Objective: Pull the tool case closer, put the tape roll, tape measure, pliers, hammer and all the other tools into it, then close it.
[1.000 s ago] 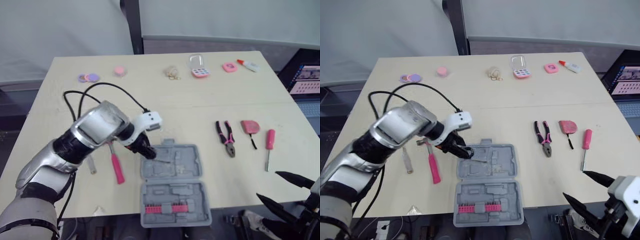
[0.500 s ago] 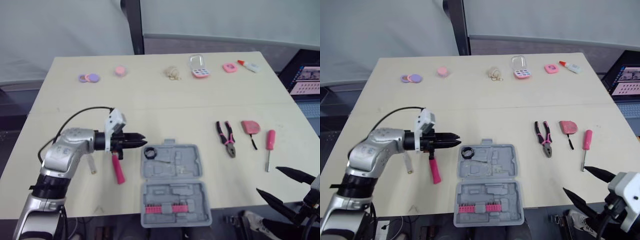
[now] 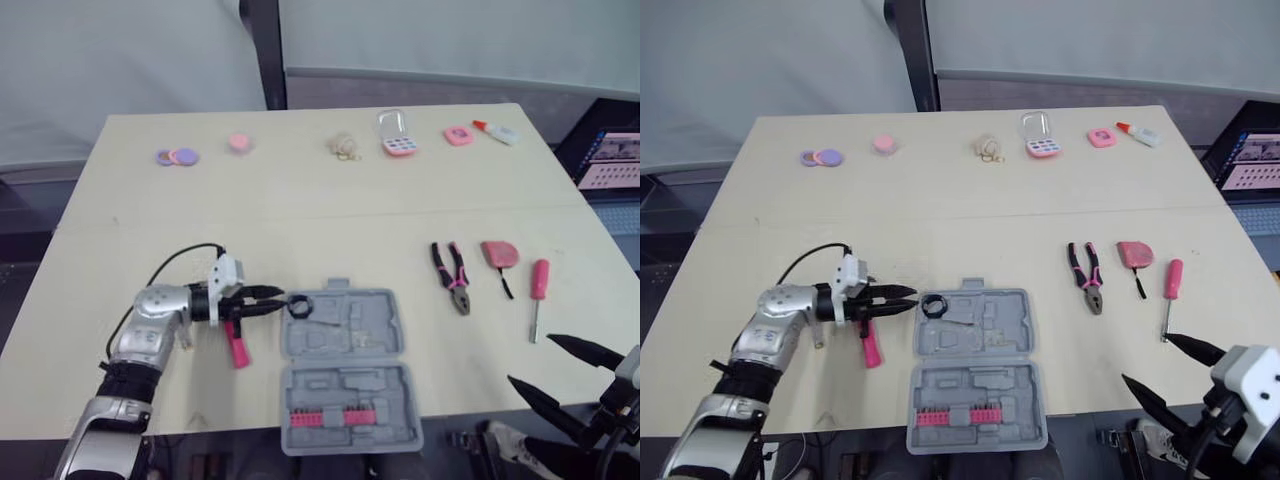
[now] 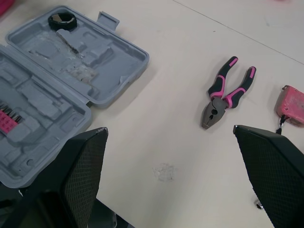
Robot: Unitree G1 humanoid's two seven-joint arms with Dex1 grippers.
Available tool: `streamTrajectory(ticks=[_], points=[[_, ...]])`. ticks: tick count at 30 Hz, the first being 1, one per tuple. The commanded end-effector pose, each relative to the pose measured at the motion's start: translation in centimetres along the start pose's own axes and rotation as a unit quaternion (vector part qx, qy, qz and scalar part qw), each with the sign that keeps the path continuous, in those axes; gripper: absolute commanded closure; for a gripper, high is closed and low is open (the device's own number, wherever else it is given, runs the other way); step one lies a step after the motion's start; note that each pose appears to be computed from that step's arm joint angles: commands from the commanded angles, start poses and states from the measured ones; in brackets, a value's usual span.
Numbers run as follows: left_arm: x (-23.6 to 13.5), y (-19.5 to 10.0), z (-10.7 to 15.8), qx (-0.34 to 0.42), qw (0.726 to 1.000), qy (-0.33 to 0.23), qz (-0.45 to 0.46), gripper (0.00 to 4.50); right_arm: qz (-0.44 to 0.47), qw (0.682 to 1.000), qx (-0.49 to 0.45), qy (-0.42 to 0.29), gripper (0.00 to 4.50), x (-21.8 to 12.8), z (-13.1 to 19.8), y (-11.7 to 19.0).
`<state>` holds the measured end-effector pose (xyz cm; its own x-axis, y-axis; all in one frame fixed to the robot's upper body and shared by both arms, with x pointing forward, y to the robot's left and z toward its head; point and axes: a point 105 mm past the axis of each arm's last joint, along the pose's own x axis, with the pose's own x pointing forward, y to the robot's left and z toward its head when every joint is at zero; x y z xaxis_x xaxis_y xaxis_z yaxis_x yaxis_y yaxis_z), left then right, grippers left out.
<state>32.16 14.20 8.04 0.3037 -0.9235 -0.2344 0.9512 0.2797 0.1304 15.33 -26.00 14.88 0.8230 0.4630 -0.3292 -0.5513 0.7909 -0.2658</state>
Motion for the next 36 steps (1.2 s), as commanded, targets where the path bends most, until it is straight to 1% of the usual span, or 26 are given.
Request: streamTrajectory(ticks=[1,5,9,20,24,29,33,36], points=[[0.9,0.5,0.8,0.035,0.999,-0.009,0.002,3.35,-0.010,1.000,-0.012,-0.008,0.00,-0.1,0.5,0.0],[2.0,0.3,1.0,0.032,0.999,-0.023,-0.006,3.35,-0.011,1.000,-0.011,-0.008,0.00,-0.1,0.4,0.1],[2.6,-0.2,0.6,0.032,0.999,-0.018,-0.019,3.35,-0.012,1.000,-0.010,-0.007,0.00,-0.2,0.4,0.1],[3.0,-0.4,-1.6,0.035,0.999,0.026,-0.016,3.35,-0.009,1.000,0.001,-0.015,0.00,-0.4,0.3,0.5],[3.3,-0.1,-1.8,0.035,0.999,0.028,-0.008,3.35,-0.009,1.000,0.003,-0.017,0.00,-0.3,0.2,0.4],[3.5,-0.1,-2.4,0.043,0.998,0.048,-0.010,3.35,-0.011,1.000,0.004,-0.017,0.00,-0.3,0.1,0.5],[3.5,-0.4,-3.0,0.051,0.997,0.062,-0.014,3.35,-0.012,1.000,0.004,-0.016,0.00,-0.3,0.1,0.5],[3.6,-0.8,-3.2,0.051,0.997,0.063,-0.016,3.35,-0.011,1.000,0.003,-0.016,0.00,-0.3,0.0,0.5]])
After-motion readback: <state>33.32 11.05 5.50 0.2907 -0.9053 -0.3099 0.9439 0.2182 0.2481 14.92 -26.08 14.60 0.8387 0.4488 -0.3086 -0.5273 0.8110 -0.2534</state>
